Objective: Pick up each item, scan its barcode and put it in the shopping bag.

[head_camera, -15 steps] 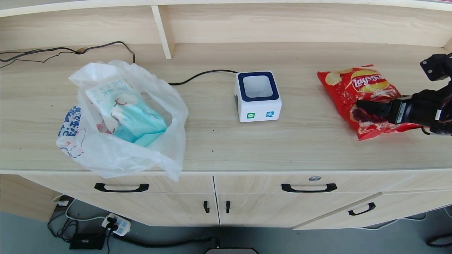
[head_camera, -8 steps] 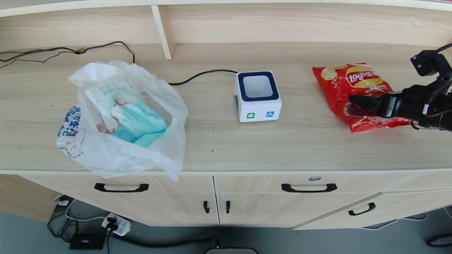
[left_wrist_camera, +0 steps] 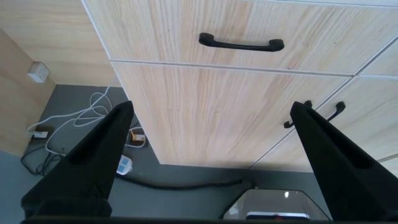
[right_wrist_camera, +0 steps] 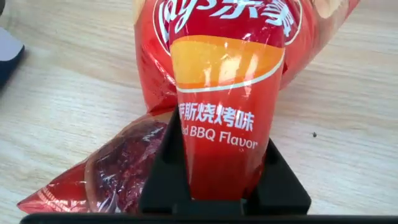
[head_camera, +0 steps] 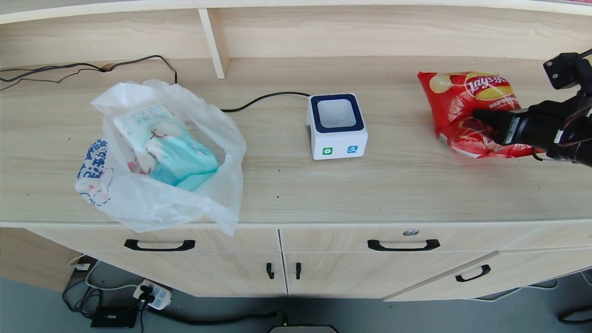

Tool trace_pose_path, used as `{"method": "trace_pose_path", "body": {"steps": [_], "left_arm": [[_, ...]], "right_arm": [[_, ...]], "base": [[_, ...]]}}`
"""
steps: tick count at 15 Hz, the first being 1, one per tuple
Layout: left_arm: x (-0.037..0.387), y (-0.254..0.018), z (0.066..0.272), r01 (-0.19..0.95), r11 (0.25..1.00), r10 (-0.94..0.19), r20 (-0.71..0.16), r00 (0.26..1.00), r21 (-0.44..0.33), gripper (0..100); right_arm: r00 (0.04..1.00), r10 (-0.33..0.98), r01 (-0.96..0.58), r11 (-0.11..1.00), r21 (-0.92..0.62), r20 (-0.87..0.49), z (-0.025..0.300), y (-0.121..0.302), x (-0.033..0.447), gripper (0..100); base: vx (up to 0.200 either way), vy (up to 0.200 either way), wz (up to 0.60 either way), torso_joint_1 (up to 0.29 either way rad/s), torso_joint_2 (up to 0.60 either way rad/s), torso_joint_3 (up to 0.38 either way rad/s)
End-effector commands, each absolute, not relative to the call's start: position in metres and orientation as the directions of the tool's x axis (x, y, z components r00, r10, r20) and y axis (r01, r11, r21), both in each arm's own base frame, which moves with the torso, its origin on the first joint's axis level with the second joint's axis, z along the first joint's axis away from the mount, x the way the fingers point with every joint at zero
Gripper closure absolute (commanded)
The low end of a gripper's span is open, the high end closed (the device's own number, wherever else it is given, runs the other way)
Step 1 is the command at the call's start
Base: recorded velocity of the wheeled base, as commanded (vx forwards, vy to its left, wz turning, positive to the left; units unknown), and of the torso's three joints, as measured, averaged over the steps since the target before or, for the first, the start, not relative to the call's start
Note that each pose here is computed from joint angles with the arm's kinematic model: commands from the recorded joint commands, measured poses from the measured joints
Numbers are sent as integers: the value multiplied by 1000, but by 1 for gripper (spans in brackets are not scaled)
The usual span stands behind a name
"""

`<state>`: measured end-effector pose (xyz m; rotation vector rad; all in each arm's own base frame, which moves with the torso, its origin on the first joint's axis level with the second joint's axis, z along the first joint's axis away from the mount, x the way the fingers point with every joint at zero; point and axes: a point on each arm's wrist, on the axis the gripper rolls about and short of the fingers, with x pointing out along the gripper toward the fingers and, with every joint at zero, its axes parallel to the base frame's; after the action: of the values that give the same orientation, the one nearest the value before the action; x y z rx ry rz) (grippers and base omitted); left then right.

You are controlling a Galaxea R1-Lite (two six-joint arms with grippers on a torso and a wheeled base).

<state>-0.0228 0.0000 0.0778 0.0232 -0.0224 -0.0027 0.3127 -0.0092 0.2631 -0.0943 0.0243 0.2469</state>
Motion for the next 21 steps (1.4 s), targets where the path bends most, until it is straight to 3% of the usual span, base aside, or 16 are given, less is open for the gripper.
{"method": "trace_pose_path", "body": {"steps": [1, 4, 8, 11, 15, 21], "left_arm": [[-23, 0, 78, 3, 1000, -3, 21, 1000, 23, 0], [-23, 0, 78, 3, 1000, -3, 21, 1000, 23, 0], [-23, 0, 78, 3, 1000, -3, 21, 1000, 23, 0], [-23, 0, 78, 3, 1000, -3, 21, 1000, 26, 0], [-23, 0, 78, 3, 1000, -3, 21, 1000, 26, 0], [-23, 0, 78, 2, 1000, -3, 23, 1000, 29, 0]], "right_arm": [[969, 246, -246, 965, -95, -10, 270, -8, 303, 100], [960, 270, -270, 963, 0, 73, 293, -1, 271, 100], [875, 441, -474, 863, 175, 199, 319, 38, 196, 100], [785, 592, -605, 673, 427, 179, 298, 65, 163, 100], [728, 653, -585, 435, 684, 207, 271, 78, 160, 100], [533, 792, -558, 67, 827, 296, 222, 110, 131, 100]], "base": [[0, 0, 0, 0, 0, 0], [0, 0, 0, 0, 0, 0], [0, 0, 0, 0, 0, 0], [0, 0, 0, 0, 0, 0], [0, 0, 0, 0, 0, 0], [0, 0, 0, 0, 0, 0]]}}
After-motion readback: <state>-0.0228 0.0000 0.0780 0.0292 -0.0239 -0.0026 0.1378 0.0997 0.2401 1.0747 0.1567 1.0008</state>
